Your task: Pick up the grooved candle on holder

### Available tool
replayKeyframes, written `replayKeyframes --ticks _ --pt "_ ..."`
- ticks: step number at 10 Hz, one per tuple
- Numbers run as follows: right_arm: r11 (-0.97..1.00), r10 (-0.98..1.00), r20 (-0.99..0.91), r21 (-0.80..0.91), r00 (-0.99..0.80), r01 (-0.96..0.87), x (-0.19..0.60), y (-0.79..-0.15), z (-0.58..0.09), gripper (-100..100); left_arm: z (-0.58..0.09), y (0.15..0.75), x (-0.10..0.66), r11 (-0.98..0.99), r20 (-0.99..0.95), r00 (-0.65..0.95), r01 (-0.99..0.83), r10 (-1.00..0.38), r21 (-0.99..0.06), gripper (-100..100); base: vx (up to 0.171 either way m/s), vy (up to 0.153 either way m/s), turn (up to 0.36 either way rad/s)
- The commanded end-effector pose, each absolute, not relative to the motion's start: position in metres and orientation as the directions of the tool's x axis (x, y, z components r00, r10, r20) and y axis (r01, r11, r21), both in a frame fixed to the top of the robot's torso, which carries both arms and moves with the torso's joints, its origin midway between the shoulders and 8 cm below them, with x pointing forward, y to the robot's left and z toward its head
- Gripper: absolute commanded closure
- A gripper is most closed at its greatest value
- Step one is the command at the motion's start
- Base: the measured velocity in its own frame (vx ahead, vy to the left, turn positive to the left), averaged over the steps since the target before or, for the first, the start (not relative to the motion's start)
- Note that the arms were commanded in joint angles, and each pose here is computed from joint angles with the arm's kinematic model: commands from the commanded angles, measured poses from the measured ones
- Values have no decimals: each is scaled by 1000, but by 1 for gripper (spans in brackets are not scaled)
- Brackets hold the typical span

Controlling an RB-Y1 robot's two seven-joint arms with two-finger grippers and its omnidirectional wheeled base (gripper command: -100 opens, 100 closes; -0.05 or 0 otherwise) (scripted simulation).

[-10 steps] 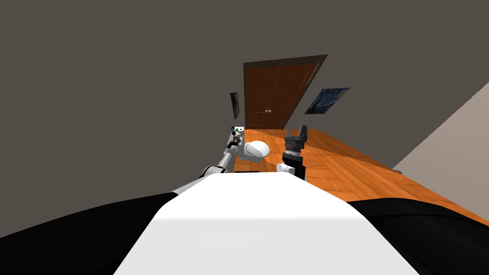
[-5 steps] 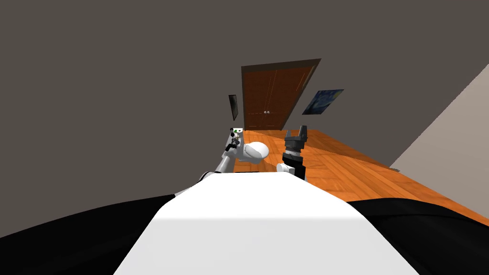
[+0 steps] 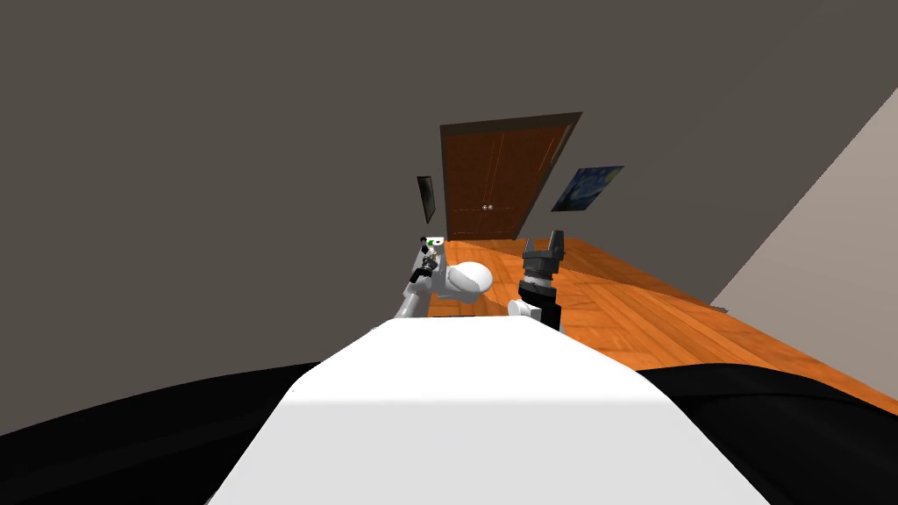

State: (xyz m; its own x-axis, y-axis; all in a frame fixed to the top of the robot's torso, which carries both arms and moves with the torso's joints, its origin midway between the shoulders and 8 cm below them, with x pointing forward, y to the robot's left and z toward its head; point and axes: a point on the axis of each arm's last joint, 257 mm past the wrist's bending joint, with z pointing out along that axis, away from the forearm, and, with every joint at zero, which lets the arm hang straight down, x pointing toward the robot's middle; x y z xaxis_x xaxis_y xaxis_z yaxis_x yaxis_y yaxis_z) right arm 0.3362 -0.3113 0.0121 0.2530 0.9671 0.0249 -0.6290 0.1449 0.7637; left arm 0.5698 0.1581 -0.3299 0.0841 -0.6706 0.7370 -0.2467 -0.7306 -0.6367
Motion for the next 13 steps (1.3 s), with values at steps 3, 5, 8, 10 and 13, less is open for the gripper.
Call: replayKeyframes --ticks 3,5,8,10,13 --pt "145 967 25 764 253 -629 336 -311 12 0 -335 172 546 -733 735 103 -244 -670 -634 100 50 -20 -41" --pt "145 967 25 764 253 -629 336 -311 12 0 -320 175 544 -738 742 83 -219 -665 -638 100 14 -8 4" --pt "145 967 25 764 253 -629 336 -311 12 0 -325 187 521 -738 737 102 -220 -668 -638 100 46 -17 -43" --pt "145 967 25 764 253 -629 336 -311 12 0 -330 192 508 -731 729 115 -236 -675 -640 100 27 -12 -42" --pt "145 967 25 764 253 -629 336 -311 12 0 -313 198 500 -737 736 98 -204 -670 -644 100 35 -10 -6"
